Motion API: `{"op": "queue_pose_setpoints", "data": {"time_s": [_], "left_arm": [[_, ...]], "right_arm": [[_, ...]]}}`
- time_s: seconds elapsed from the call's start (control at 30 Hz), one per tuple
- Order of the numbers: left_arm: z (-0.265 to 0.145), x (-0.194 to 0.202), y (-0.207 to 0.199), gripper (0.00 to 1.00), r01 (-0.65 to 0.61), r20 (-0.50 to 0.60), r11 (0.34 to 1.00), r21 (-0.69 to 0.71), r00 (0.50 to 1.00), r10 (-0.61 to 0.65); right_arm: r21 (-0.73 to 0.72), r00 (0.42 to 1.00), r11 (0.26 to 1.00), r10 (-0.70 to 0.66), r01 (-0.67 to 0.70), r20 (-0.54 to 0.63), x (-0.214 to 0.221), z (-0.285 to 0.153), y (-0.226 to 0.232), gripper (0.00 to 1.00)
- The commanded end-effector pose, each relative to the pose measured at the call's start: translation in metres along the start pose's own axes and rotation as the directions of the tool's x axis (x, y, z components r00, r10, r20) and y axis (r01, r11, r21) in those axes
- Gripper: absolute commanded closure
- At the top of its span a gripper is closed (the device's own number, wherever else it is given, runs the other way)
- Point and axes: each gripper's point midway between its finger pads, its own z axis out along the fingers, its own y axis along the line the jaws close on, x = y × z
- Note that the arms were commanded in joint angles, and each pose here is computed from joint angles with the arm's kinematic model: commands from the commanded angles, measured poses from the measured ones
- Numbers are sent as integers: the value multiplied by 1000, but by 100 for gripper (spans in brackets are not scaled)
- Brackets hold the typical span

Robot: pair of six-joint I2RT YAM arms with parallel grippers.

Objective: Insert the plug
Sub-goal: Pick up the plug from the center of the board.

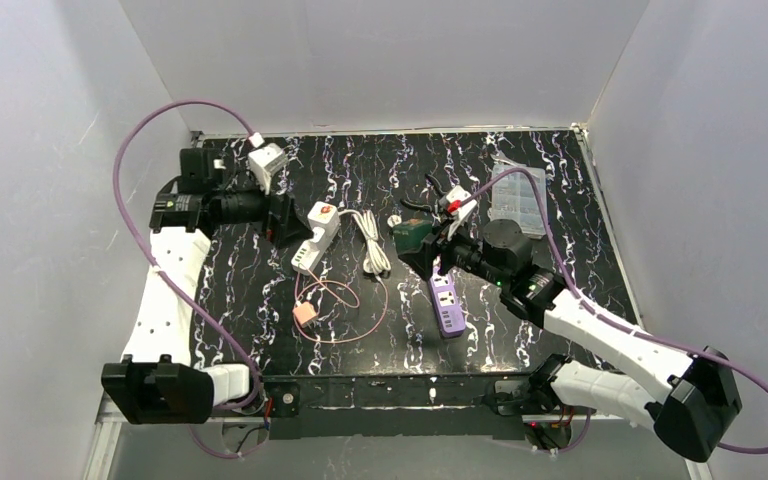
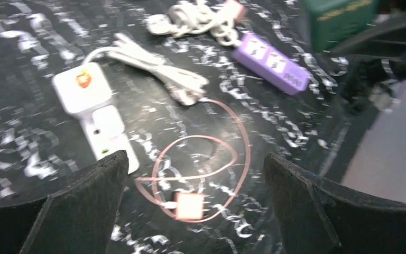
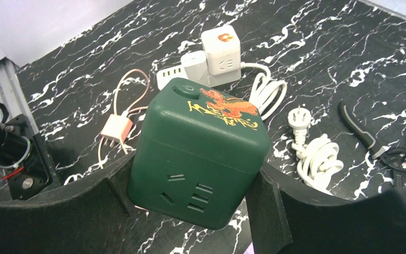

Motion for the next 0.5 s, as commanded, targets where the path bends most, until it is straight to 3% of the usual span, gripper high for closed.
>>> {"op": "queue_pose_setpoints", "data": {"time_s": [0.0,0.1,0.47], "left_arm": [[15,-10,-54,2,81,-3,975,208,997,-82],[22,-35,-76,2,207,-20,940,270,978,-209],[76,-51,-99,2,296,-71,926,234,955,-287]], "right_arm": [[19,983,997,-72,70,168,-54,9,2,73],[18,982,995,-101,100,161,-55,14,3,72],[-19,971,984,-169,175,167,-63,37,30,72]]}}
